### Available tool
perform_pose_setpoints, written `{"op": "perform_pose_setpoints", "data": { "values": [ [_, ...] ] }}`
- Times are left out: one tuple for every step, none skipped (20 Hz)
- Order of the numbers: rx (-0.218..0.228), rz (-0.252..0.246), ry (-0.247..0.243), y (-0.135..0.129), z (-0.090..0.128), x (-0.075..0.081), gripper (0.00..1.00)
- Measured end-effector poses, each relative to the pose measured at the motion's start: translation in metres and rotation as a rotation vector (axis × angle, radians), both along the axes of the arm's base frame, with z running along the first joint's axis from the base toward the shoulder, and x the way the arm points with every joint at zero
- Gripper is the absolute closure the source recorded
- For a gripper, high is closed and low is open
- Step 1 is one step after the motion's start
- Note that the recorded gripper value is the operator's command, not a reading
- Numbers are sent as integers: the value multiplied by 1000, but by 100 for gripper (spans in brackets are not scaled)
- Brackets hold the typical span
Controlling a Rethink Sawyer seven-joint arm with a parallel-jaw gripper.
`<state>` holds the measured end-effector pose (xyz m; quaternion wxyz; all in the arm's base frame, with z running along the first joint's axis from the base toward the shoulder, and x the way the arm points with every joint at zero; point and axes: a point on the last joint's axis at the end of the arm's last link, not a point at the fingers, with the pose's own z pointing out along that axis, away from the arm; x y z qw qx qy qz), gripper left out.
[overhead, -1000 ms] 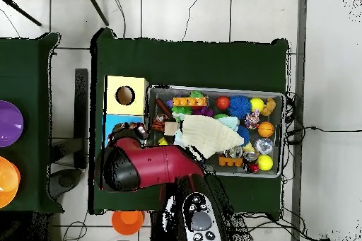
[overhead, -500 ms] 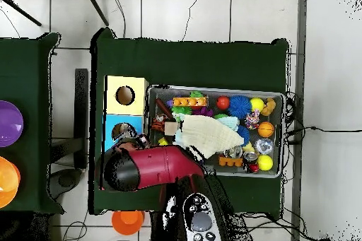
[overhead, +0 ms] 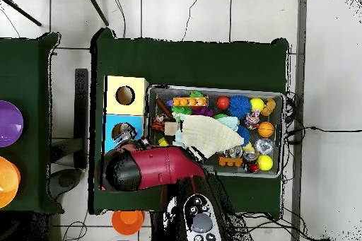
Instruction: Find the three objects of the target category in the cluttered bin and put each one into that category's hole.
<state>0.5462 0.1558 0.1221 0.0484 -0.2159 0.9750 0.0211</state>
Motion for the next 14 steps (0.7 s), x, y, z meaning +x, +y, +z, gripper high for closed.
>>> {"op": "perform_pose_setpoints", "data": {
  "values": [
    [1,0,3,0,-2,-1,100],
    [1,0,7,0,-3,-1,100],
    [2,0,10,0,-5,-2,100],
    [2,-1,12,0,-6,-2,100],
    [4,-1,20,0,-11,-4,100],
    [5,-1,23,1,-13,-5,100],
    [6,-1,27,1,-15,-6,100],
    [7,-1,31,1,-18,-7,100],
    [8,-1,34,1,-20,-8,100],
    [10,-2,39,2,-24,-9,100],
    [10,-2,42,2,-25,-10,100],
    [11,-2,44,2,-27,-10,100],
    [13,-2,51,2,-31,-12,100],
    [14,-3,54,2,-33,-13,100]
  ]
}}
